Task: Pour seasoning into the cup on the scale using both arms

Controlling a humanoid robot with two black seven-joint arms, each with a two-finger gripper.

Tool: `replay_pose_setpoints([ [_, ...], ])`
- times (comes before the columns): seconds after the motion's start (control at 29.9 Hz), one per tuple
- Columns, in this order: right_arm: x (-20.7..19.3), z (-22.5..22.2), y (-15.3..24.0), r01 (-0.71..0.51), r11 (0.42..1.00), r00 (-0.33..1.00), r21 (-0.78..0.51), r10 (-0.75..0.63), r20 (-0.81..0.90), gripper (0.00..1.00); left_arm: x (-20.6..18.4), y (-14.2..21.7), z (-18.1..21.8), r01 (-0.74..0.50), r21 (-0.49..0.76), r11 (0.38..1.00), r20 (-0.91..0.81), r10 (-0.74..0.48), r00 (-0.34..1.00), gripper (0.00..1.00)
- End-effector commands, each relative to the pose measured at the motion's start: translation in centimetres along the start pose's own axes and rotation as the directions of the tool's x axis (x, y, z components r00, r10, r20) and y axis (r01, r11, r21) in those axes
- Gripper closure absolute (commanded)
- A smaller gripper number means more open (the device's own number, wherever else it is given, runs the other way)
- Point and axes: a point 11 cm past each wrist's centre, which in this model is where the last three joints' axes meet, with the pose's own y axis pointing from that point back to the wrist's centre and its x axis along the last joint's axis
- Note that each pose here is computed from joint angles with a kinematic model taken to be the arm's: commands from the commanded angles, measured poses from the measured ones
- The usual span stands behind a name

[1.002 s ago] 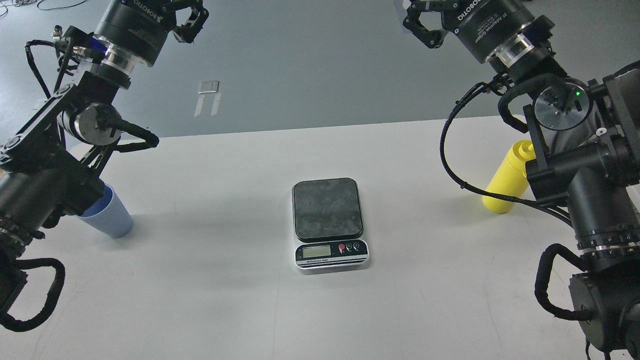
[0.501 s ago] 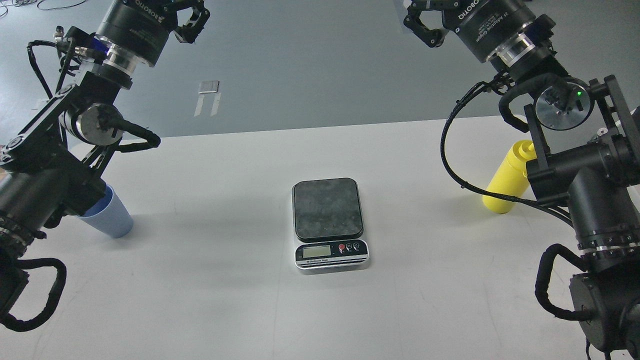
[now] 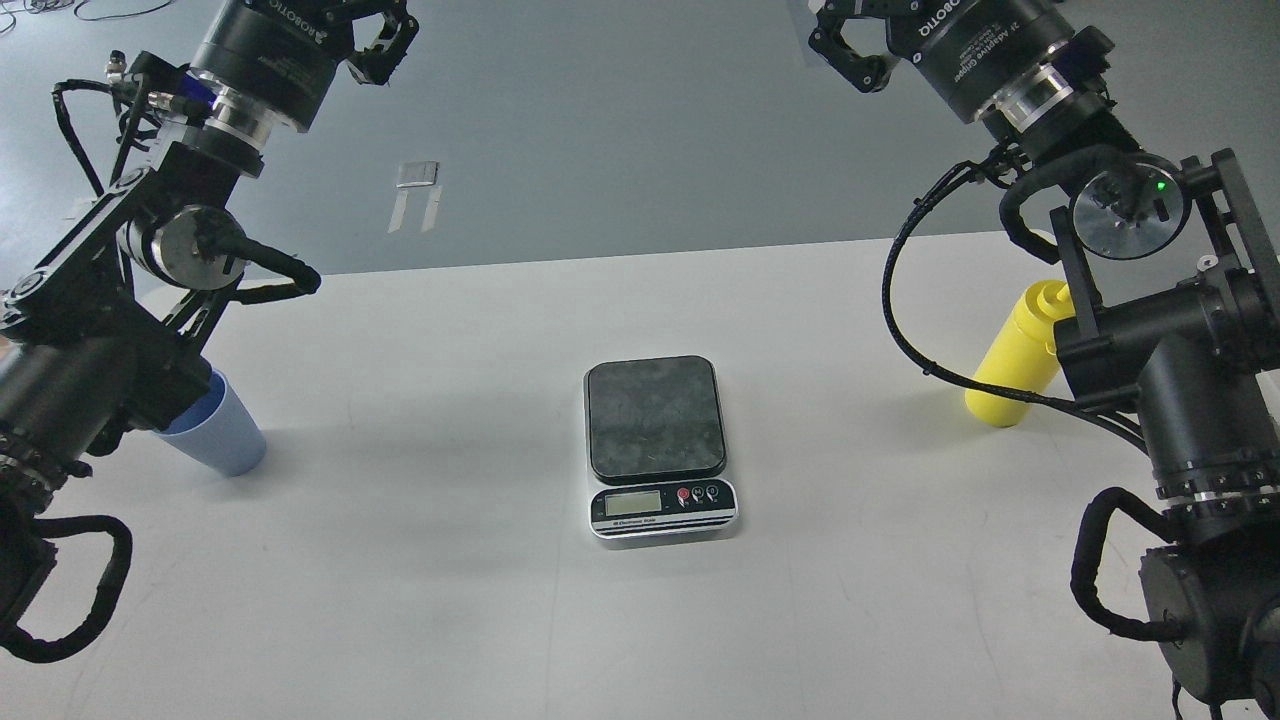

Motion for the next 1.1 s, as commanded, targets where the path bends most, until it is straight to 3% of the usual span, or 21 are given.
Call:
replay_pose_setpoints([
  [0.0, 0.04, 0.11, 0.05, -0.001, 1.0, 1.0, -0.001, 0.001, 0.002, 0.0, -0.03, 0.0, -0.03, 0.002, 0.001, 1.0, -0.001, -0.002, 1.0, 0.02],
  [1.07, 0.04, 0.12, 0.05, -0.001, 1.0, 1.0, -0.001, 0.001, 0.002, 0.0, -0.06, 0.08, -0.27, 0.004, 0.011, 1.0, 0.003, -0.004, 1.0, 0.02],
])
